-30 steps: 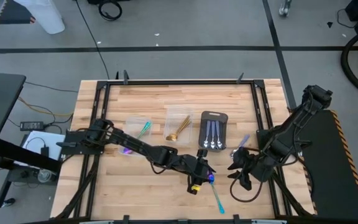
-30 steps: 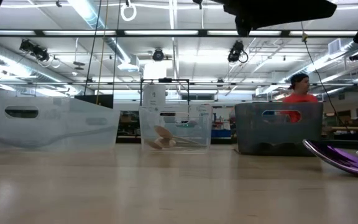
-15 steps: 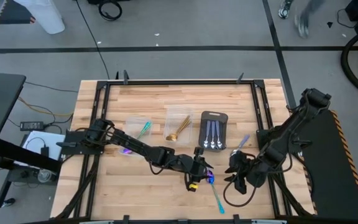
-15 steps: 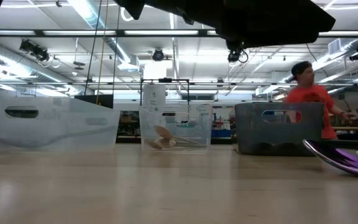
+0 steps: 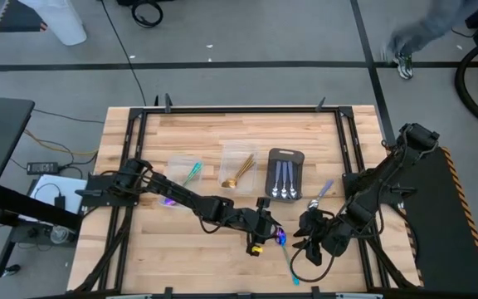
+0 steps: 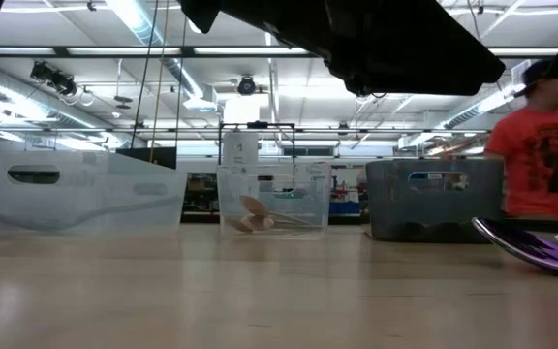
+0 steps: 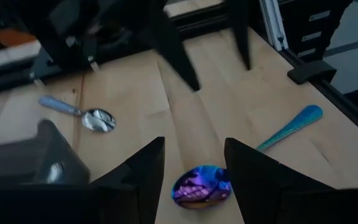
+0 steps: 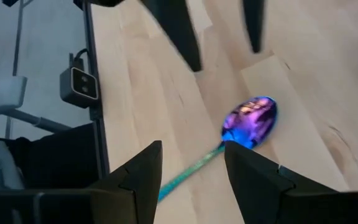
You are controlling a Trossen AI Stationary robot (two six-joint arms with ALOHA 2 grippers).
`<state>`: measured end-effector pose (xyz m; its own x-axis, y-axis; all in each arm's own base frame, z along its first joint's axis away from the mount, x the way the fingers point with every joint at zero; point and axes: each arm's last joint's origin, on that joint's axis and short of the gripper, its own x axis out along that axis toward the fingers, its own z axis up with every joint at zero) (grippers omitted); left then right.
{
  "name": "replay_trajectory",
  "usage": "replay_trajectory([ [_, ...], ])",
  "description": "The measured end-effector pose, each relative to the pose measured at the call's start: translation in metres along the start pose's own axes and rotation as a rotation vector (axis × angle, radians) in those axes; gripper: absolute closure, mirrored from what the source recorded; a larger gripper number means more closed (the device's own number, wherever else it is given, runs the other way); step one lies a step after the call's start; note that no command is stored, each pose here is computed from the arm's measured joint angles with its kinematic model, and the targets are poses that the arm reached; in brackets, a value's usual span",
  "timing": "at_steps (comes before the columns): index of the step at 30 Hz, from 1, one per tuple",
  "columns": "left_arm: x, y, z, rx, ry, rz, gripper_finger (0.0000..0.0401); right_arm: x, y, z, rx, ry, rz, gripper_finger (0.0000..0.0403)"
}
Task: Sort silverware by color (type)
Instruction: Put the blue spoon into the left transparent bin
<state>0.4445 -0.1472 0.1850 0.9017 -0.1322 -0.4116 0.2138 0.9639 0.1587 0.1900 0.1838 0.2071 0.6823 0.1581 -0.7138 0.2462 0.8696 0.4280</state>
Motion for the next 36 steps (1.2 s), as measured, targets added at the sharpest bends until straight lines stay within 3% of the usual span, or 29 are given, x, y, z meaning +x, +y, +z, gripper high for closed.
replay_trajectory([
  [8,0.000,0.001,-0.004,-0.007,0.043,-0.001,0.0225,0.010,0.016,0.005,-0.042,0.010,-0.021,0.0218],
  [16,-0.001,0.001,-0.013,0.015,0.133,-0.009,0.0225,0.019,0.026,0.011,0.042,0.014,-0.054,0.0218],
  [26,-0.003,0.000,-0.024,0.106,0.248,-0.027,0.0225,0.021,0.043,0.018,0.136,0.040,-0.186,0.0218],
  [36,-0.010,-0.002,-0.042,-0.013,0.447,-0.022,0.0225,0.035,0.054,0.017,0.244,0.063,-0.274,0.0218],
])
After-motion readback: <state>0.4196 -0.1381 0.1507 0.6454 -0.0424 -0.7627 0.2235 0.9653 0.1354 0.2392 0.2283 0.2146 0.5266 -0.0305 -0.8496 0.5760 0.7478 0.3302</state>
